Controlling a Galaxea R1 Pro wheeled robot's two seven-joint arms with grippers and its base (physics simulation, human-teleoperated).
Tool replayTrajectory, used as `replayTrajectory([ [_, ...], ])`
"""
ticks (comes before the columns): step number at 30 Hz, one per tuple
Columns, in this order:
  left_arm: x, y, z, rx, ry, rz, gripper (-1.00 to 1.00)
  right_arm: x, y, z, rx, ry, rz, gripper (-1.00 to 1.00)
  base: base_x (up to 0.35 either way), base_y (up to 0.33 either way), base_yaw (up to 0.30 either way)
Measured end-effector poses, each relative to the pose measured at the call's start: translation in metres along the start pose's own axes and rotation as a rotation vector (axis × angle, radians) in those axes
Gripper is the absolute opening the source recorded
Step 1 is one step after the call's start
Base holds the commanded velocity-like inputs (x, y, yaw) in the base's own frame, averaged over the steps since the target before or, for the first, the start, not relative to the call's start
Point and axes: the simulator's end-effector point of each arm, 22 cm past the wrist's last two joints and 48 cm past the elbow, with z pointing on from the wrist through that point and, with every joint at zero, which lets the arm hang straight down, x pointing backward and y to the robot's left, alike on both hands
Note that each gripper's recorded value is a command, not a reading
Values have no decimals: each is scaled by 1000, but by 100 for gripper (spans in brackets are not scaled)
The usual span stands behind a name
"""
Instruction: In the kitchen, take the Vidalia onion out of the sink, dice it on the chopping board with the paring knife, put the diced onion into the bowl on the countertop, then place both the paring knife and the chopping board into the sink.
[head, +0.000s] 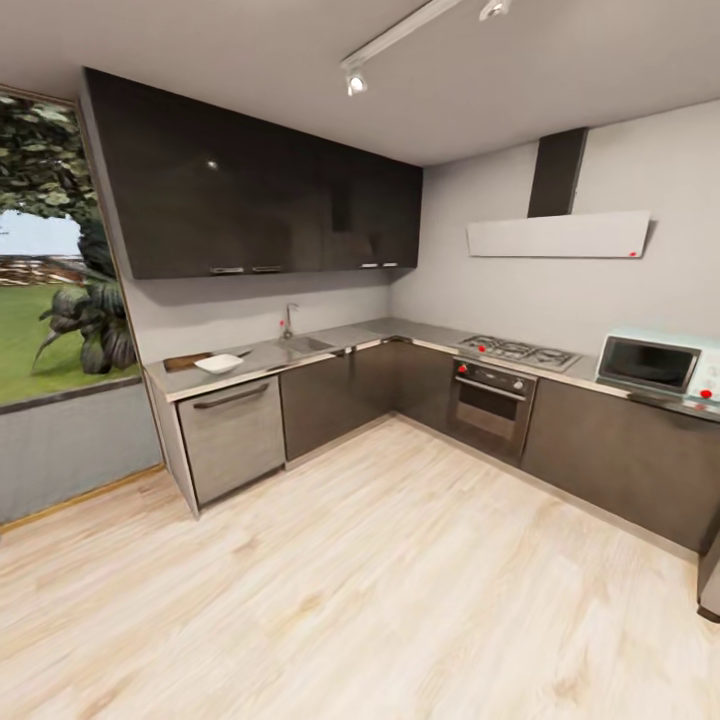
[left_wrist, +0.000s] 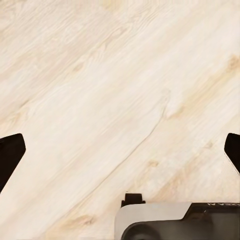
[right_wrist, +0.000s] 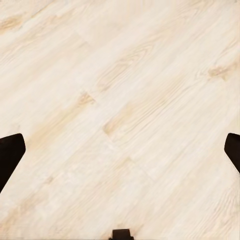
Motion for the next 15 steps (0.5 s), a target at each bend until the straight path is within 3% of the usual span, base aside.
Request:
replayTrajectory([
  [15,0,0,0,0,0,0,100,0,-1,0,1,0,-1,100,311,-105,0],
])
